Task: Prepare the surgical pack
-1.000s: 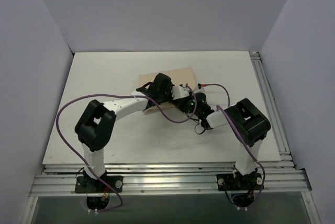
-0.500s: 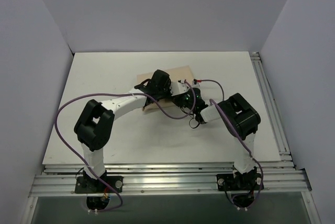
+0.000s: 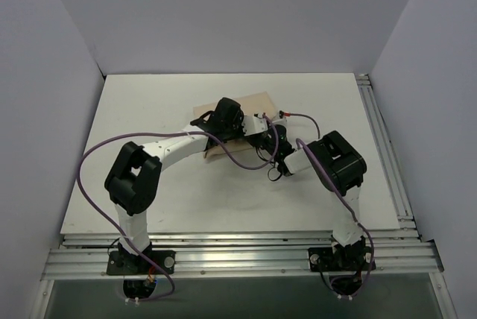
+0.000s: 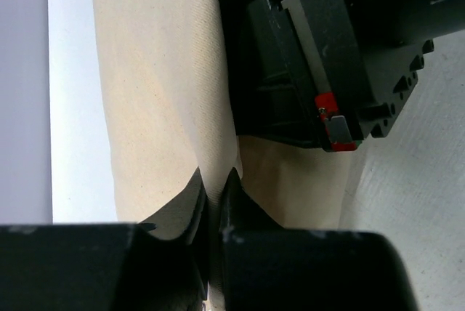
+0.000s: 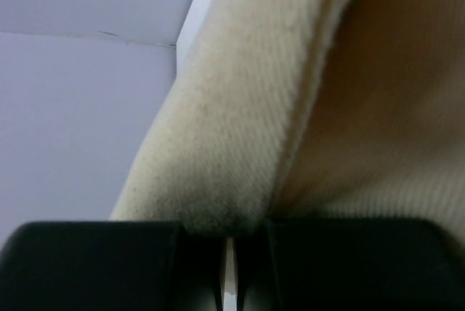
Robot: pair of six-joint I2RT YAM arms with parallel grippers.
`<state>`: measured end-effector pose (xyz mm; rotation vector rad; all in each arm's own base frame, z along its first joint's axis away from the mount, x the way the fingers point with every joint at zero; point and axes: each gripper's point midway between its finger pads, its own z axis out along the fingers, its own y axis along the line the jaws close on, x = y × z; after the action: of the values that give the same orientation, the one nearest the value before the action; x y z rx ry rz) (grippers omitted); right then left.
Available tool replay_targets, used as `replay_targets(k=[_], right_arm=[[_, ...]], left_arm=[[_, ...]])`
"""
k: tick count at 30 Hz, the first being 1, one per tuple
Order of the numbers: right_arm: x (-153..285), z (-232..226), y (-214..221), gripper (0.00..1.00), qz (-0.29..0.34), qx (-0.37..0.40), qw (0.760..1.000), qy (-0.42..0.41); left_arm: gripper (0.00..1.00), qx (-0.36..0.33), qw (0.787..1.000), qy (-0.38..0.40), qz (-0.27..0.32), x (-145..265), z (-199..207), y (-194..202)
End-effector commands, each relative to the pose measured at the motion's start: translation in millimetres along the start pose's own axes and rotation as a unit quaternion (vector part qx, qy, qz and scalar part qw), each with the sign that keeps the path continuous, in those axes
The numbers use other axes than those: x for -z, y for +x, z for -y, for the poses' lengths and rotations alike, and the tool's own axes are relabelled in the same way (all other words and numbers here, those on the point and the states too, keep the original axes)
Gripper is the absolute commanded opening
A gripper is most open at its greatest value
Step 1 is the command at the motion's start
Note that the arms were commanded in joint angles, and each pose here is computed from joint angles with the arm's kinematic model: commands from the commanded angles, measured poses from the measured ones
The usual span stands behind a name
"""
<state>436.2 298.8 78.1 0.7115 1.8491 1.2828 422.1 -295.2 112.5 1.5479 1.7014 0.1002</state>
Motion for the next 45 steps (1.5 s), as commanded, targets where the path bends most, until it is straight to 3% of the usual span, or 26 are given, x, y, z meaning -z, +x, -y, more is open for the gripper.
replay_targets(k=[1, 6, 10, 21, 27, 30, 31, 37, 45], right_arm=[[-10, -32, -34, 0.0, 0.065, -0.031, 0.995, -0.069], [-12, -13, -22, 0.0, 0.061, -0.049, 0.996, -0.038], [13, -3, -28, 0.0, 0.067, -0.053, 0.996, -0.024], [78, 17, -26, 0.0, -0.024, 0.015, 0.996, 0.087], [105, 19, -49, 0.01, -0.048, 0.055, 0.988, 0.137], [117, 22, -64, 0.09, -0.049, 0.07, 0.984, 0.154], [119, 22, -68, 0.17, -0.047, 0.074, 0.983, 0.159], [98, 9, -89, 0.41, -0.045, 0.106, 0.983, 0.144], [55, 22, -97, 0.47, -0.046, 0.113, 0.983, 0.136]], left_arm=[[0.04, 0.011, 0.998, -0.005, 0.063, 23, -17, -41], [0.05, 0.0, 0.999, -0.003, 0.054, 20, -11, -33], [0.06, -0.016, 0.999, -0.003, 0.038, 12, -1, -15], [0.08, -0.046, 0.999, 0.015, 0.014, 1, 23, 13], [0.19, -0.051, 0.996, 0.069, 0.007, 5, 44, 18], [0.27, -0.051, 0.995, 0.084, 0.002, 8, 50, 21], [0.28, -0.052, 0.995, 0.086, 0.001, 8, 51, 22], [0.29, -0.069, 0.993, 0.093, -0.009, 9, 53, 28], [0.29, -0.086, 0.992, 0.09, -0.011, 9, 53, 29]])
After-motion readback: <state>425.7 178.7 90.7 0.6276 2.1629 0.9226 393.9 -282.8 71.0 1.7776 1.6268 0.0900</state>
